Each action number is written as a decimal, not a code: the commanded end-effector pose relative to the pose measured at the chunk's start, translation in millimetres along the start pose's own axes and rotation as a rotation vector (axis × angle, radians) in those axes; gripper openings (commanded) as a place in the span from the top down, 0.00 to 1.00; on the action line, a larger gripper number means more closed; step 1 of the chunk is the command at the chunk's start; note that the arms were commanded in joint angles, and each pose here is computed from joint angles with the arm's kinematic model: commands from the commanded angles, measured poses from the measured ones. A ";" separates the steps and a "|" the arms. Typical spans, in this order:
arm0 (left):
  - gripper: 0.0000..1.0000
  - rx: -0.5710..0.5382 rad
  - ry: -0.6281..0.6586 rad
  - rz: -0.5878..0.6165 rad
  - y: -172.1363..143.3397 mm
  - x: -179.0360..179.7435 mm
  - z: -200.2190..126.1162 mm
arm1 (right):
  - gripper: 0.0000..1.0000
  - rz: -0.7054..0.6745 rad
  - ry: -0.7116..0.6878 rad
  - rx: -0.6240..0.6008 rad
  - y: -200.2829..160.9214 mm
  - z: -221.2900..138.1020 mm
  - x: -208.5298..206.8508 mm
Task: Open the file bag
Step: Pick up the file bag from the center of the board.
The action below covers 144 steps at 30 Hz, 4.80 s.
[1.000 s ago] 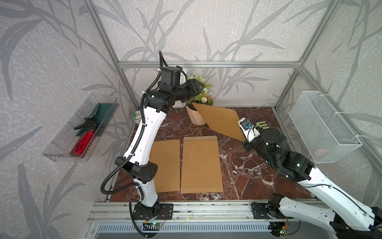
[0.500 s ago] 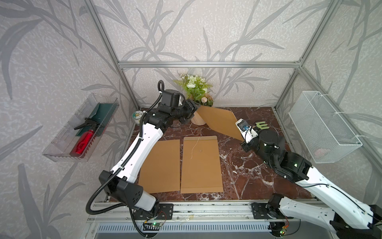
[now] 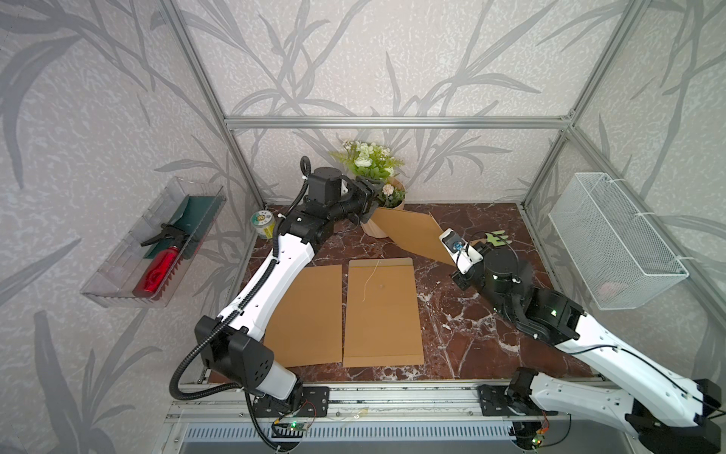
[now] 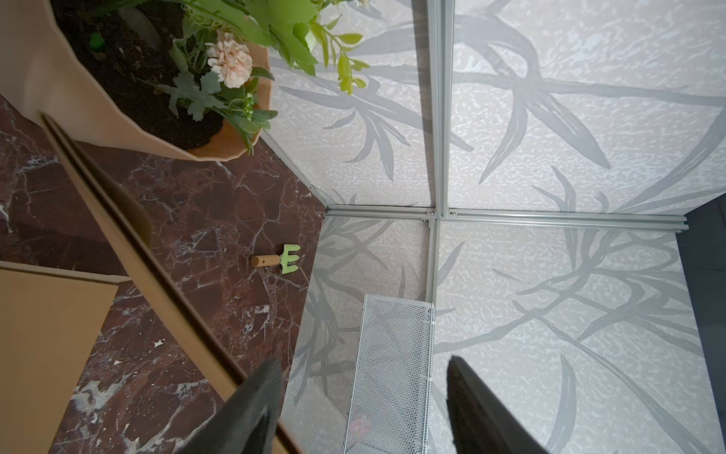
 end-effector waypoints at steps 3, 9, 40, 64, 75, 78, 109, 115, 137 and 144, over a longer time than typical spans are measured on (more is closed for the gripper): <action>0.33 0.003 -0.035 -0.015 3.1 -5.9 -3.8 | 1.00 0.019 -0.037 -0.050 13.8 -2.4 -5.4; 0.34 -0.035 -0.030 0.012 12.9 -15.2 -19.7 | 1.00 0.015 -0.048 -0.044 11.4 -3.0 -6.3; 0.35 0.050 -0.009 -0.110 7.8 18.5 10.7 | 1.00 -0.021 -0.050 -0.076 23.8 -6.7 -3.6; 0.71 0.093 -0.079 -0.131 1.9 18.3 22.8 | 1.00 -0.070 -0.077 -0.151 38.4 -9.1 0.5; 0.95 0.084 -0.120 -0.131 1.3 14.1 19.3 | 0.98 -0.083 -0.073 -0.172 40.4 -13.6 2.5; 1.00 0.077 -0.133 -0.123 2.1 10.7 17.2 | 0.93 -0.079 -0.071 -0.181 39.1 -18.1 2.4; 1.00 0.300 -0.639 0.498 -8.0 -69.8 50.9 | 0.40 0.355 0.154 -0.023 9.4 -55.6 -33.3; 1.00 0.315 -0.572 0.766 -35.5 -47.1 41.6 | 0.40 0.450 0.201 0.071 19.6 -26.3 -50.1; 1.00 0.079 -0.542 1.398 -72.8 -12.8 -19.9 | 0.32 0.888 0.462 -0.070 -41.7 31.0 -117.9; 1.00 0.026 -0.590 1.379 -71.0 -15.5 -30.3 | 0.31 0.864 0.491 -0.107 -52.0 40.9 -115.4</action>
Point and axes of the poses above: each gripper's point midway between its finger pads, its own z axis out along the fingers, its own x axis along the line the jaws close on, y = z × x, the point moved 8 cm from there along -z, back along the fingers, and after that the axes turned 5 degrees about z, right-handed, at the moved point
